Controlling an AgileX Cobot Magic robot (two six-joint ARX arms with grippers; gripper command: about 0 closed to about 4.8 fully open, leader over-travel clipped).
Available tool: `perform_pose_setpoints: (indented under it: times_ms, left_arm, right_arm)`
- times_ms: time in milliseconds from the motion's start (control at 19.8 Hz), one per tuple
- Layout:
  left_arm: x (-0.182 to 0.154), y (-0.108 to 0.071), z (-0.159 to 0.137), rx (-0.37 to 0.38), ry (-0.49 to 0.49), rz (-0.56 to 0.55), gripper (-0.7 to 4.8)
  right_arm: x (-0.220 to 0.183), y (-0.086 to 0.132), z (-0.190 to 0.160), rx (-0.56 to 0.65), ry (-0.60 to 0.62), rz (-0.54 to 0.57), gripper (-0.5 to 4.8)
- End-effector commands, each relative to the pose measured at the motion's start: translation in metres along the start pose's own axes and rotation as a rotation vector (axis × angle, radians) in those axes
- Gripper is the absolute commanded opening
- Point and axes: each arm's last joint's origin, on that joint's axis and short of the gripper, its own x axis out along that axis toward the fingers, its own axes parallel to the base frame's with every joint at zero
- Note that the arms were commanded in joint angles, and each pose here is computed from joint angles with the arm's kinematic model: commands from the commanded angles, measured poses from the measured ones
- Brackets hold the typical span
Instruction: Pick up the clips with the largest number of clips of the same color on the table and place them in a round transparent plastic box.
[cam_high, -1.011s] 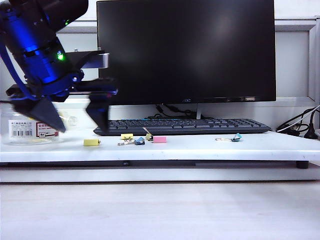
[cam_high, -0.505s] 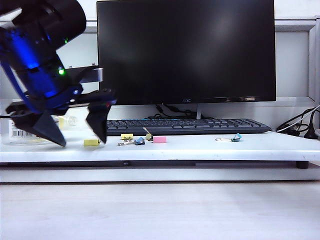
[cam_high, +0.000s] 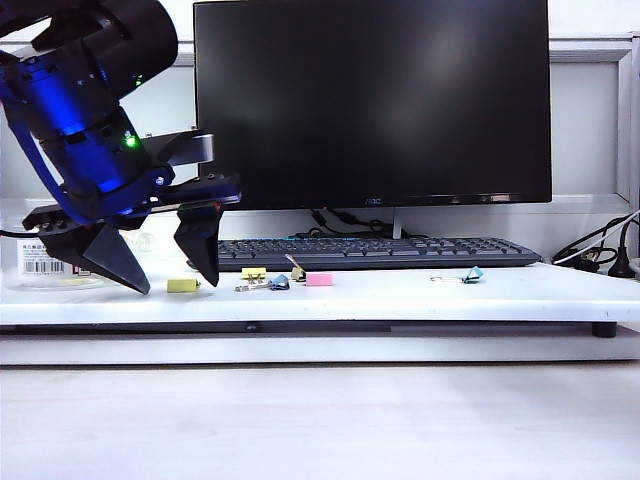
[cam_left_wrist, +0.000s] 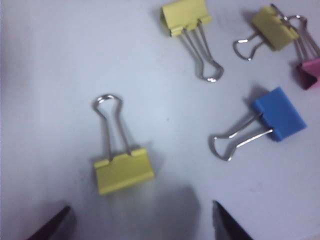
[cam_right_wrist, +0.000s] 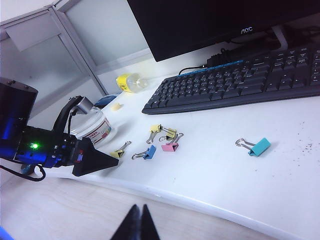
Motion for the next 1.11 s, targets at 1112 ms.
perform_pose_setpoints:
  times_ms: [1112]
  left_arm:
    - [0.019, -0.004, -0.02, 0.033, 0.169, 0.103, 2.07]
  right_arm:
    - [0.0, 0.002, 0.003, -0.01, -0.011, 0.02, -0.06]
